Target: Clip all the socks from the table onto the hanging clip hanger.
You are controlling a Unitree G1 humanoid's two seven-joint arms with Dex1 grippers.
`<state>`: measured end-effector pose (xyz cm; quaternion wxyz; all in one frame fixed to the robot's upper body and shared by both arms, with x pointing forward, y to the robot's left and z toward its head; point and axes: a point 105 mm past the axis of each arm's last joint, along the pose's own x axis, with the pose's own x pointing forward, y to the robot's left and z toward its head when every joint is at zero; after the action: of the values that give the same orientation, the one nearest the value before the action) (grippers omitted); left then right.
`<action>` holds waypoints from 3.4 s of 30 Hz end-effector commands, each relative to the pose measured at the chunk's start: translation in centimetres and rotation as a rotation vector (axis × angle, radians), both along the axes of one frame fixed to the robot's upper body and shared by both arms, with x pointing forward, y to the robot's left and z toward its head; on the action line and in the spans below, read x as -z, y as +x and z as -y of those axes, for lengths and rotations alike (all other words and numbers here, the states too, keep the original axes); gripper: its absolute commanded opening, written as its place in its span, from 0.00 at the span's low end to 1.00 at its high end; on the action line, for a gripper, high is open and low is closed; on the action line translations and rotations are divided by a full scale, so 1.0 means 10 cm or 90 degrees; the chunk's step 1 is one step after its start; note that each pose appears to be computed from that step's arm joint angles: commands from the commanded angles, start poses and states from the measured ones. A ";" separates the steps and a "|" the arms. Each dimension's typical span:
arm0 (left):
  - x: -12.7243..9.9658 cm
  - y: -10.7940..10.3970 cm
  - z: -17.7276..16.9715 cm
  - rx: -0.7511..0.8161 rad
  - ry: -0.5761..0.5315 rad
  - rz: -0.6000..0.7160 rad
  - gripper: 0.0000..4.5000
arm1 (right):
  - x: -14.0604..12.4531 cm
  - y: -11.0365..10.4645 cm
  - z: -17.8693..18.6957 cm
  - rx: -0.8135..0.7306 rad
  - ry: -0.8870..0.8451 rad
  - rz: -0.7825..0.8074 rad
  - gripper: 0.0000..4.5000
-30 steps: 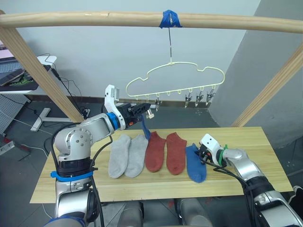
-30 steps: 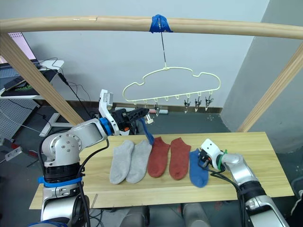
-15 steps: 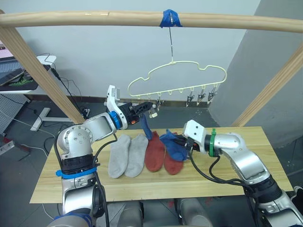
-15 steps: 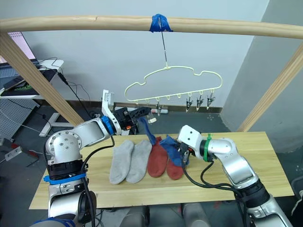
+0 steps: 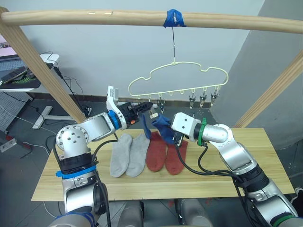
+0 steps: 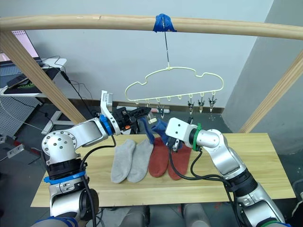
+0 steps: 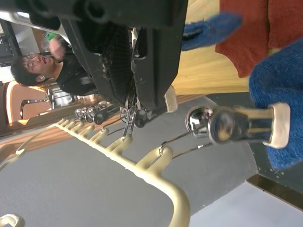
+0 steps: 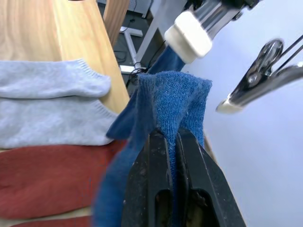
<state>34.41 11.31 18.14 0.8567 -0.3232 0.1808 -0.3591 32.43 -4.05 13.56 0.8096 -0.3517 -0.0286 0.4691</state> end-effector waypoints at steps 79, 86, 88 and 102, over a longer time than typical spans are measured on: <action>-0.17 -0.30 -0.15 0.012 0.151 0.248 1.00 | -0.08 0.09 -0.04 0.021 0.117 -0.075 0.78; 0.02 -0.34 -0.06 0.001 0.241 0.313 1.00 | -0.10 -0.06 0.42 0.072 0.196 -0.176 1.00; 0.04 -0.35 -0.02 -0.011 0.261 0.347 1.00 | -0.22 -0.14 0.49 0.066 0.255 -0.203 1.00; 0.08 -0.21 0.34 -0.086 0.304 0.505 0.55 | -0.61 -0.47 0.58 0.005 0.374 -0.215 1.00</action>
<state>32.14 8.37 16.12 0.9328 0.0230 -0.0708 -0.3527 28.48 -10.15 18.26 0.8752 -0.0189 0.0020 0.4835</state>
